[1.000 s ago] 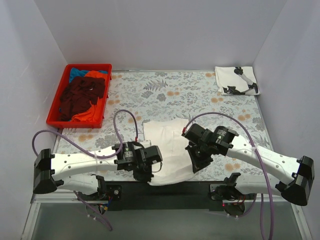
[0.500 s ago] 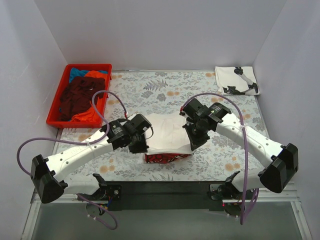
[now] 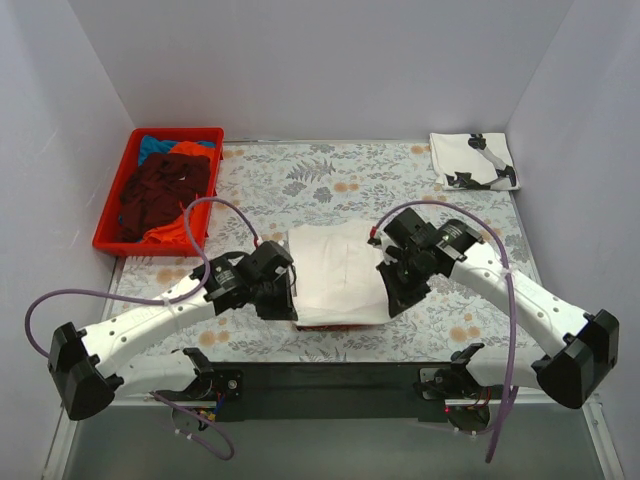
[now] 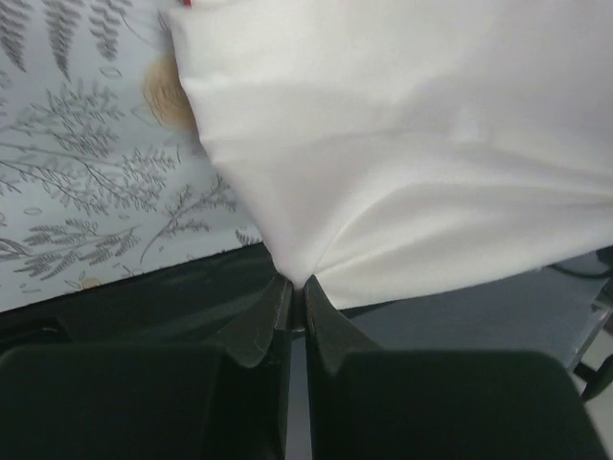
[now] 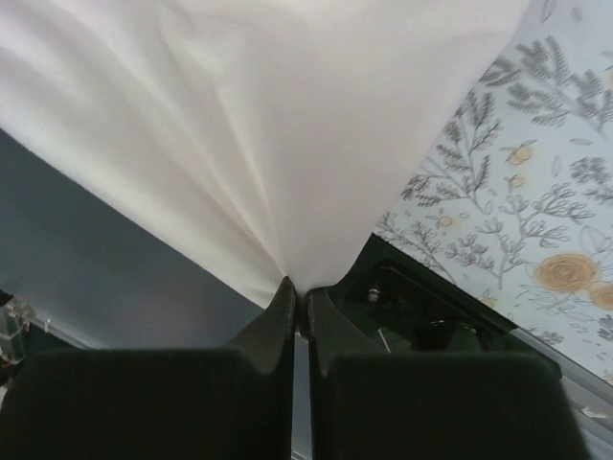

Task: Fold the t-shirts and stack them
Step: Fold the tshirt

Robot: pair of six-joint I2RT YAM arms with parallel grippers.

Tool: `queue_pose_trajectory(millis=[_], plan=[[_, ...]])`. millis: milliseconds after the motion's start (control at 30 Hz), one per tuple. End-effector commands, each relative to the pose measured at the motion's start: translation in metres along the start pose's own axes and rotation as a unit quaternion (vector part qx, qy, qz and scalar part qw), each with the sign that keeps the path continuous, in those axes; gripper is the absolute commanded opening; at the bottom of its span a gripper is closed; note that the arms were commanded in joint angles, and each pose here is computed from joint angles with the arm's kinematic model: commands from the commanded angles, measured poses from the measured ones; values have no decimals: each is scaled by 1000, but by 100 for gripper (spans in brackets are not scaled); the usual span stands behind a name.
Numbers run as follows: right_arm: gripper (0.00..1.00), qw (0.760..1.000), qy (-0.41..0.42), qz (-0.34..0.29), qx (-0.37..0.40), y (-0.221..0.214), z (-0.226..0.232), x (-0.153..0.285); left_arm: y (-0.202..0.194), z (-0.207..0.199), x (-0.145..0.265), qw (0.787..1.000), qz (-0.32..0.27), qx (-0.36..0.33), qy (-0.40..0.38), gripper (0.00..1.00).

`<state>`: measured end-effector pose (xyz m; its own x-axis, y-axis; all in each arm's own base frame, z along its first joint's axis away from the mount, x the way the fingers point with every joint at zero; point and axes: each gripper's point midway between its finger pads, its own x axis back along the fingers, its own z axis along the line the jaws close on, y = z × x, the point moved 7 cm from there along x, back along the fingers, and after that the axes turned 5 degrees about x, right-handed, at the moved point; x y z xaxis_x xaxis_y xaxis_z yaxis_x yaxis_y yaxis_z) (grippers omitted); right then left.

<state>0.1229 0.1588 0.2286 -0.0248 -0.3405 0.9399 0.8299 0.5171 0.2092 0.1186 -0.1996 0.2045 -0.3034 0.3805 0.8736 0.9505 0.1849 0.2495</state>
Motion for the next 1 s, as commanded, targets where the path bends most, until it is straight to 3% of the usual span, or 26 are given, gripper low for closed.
queue_pose_trajectory(millis=[0, 267, 367, 600, 733, 967], plan=[[1, 998, 52, 27, 6, -40, 6, 1, -38, 9, 7, 997, 56, -18, -44, 0], [1, 987, 136, 69, 52, -108, 41, 2, -148, 14, 13, 981, 173, -87, -23, 0], [1, 983, 157, 79, 60, -120, 52, 11, -160, 7, 20, 978, 179, -103, -22, 0], [1, 992, 89, -36, 80, -60, 60, 42, -98, -21, 35, 995, 64, -67, -27, 0], [1, 995, 53, -54, 63, -28, 45, 40, -44, -20, 30, 999, 8, -21, -37, 0], [1, 998, 28, -50, 29, 4, 6, 28, -6, -16, 9, 1000, -13, -9, -26, 0]])
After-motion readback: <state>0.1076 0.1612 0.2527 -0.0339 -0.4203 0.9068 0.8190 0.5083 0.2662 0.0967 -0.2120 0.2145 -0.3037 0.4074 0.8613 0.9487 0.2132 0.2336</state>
